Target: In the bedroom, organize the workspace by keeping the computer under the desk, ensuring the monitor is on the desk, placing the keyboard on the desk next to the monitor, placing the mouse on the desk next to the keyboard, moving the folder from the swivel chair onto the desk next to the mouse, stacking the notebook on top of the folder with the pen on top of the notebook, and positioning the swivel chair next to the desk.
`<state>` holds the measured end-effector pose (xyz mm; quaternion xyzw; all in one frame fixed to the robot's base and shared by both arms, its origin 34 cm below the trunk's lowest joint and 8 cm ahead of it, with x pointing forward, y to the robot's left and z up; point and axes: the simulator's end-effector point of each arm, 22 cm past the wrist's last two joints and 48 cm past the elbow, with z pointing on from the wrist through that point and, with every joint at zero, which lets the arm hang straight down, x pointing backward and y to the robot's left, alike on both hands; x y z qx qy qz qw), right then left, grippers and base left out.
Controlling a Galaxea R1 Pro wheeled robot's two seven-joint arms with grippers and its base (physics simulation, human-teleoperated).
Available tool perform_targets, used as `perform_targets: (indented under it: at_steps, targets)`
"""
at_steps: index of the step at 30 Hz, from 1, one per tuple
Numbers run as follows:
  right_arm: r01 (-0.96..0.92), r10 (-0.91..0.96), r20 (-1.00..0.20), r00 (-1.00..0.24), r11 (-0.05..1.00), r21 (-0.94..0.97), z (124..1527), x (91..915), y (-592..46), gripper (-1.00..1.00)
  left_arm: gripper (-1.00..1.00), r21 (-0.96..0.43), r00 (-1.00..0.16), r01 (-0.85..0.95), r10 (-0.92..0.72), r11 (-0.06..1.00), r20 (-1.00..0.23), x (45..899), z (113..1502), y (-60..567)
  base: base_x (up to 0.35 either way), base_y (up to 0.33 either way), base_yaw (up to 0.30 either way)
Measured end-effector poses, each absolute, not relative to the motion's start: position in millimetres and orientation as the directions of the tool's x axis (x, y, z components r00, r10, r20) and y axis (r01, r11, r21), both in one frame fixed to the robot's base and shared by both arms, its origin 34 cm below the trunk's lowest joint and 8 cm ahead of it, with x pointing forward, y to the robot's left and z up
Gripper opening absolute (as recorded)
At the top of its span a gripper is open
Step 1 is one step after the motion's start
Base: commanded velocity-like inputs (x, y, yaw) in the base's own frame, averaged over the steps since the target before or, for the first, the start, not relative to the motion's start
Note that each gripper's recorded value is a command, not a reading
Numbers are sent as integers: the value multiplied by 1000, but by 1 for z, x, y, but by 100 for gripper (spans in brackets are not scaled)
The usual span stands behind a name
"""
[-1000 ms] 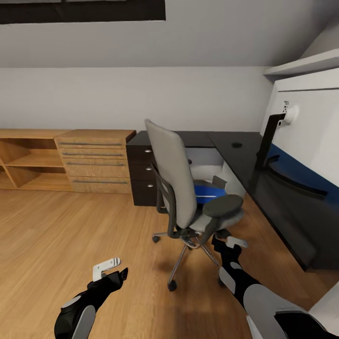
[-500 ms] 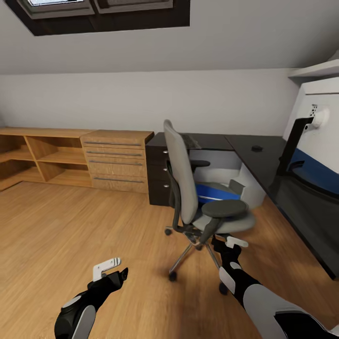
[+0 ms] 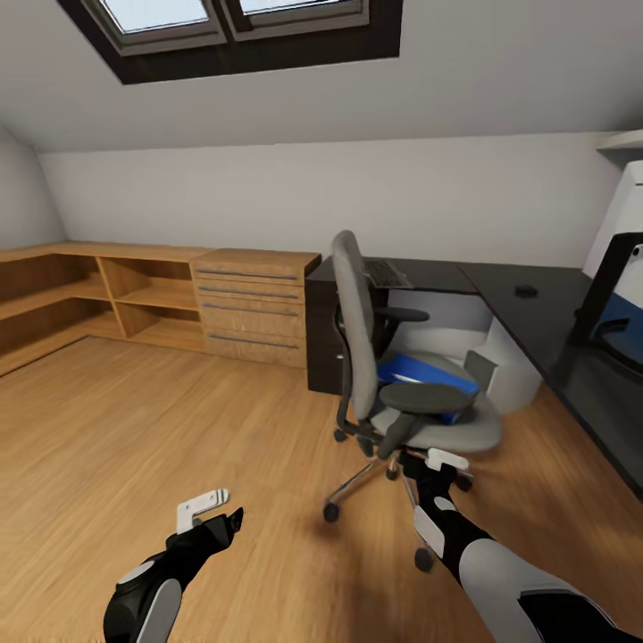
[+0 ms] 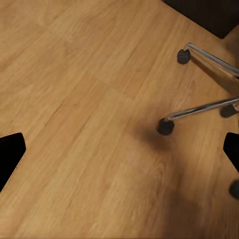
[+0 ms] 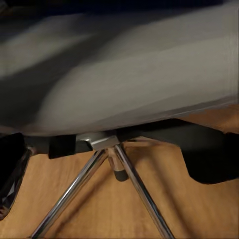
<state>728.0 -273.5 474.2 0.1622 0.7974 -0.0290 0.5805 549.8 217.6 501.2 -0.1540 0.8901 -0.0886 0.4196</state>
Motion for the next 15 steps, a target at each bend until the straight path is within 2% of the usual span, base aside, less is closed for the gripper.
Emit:
perform_targets:
  at_steps: [12, 15]
  targets:
    - [291, 226, -938, -263, 945, 146, 481, 729, -273, 100, 100, -290, -593, -197, -350, 936, -726, 550, 506, 217, 0, 0, 217]
    - [289, 223, -939, -263, 946, 145, 482, 729, -273, 100, 100, -292, -592, -196, -350, 936, -726, 550, 507, 217, 0, 0, 93]
